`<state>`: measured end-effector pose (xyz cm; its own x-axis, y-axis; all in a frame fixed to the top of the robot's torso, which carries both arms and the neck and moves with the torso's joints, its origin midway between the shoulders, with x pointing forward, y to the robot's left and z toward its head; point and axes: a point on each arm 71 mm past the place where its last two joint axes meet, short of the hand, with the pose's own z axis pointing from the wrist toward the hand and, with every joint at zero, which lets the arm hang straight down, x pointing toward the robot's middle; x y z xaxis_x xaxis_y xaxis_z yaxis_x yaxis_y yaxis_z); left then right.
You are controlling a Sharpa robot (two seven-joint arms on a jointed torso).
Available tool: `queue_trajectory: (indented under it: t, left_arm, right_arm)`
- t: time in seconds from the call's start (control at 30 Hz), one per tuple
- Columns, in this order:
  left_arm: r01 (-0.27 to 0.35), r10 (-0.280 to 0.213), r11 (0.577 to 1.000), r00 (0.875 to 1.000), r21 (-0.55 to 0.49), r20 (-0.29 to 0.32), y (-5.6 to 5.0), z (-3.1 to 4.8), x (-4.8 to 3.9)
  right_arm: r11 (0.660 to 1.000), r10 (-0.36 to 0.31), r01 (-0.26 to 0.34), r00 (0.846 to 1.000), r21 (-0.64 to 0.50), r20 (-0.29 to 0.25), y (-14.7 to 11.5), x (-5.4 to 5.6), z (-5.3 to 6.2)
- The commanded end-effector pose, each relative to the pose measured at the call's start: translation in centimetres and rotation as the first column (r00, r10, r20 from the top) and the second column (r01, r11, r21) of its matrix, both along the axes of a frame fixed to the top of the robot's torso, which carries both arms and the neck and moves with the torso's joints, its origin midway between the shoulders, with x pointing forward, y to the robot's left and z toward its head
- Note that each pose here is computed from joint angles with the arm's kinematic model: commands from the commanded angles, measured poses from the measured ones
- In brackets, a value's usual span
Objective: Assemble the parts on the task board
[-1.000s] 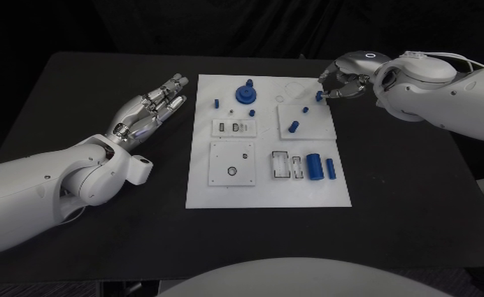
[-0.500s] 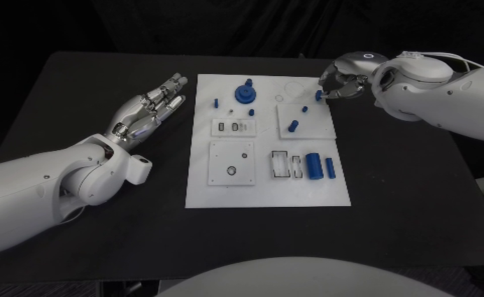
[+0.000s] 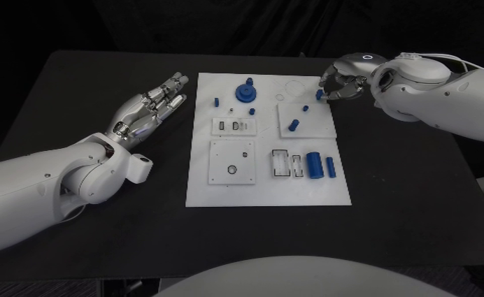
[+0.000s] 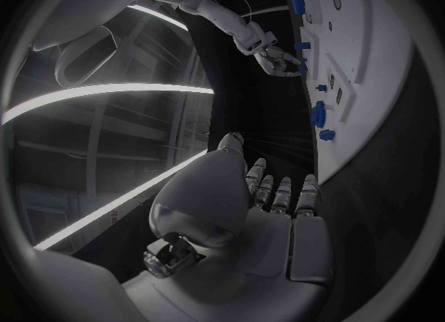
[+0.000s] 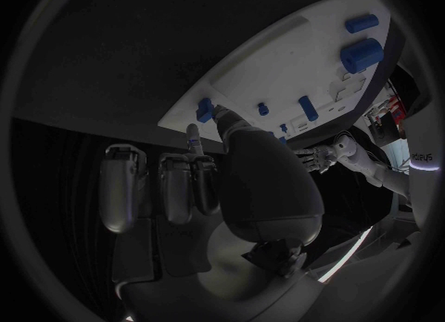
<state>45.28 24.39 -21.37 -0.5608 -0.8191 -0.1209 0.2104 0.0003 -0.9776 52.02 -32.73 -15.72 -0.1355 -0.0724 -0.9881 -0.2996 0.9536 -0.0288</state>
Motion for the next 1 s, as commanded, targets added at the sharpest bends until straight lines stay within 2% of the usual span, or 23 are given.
queue_trajectory:
  t: [0.03,1.0]
  left_arm:
    - [0.030,-0.024,0.997,0.996,-0.069,0.085,-0.12,0.69,-0.29]
    - [0.035,-0.029,0.997,0.997,-0.069,0.078,-0.13,0.60,-0.28]
  right_arm:
    - [0.999,-0.020,0.020,1.000,-0.029,0.005,-0.15,0.05,-0.15]
    - [0.999,-0.020,0.020,1.000,-0.039,-0.001,0.26,0.42,-0.76]
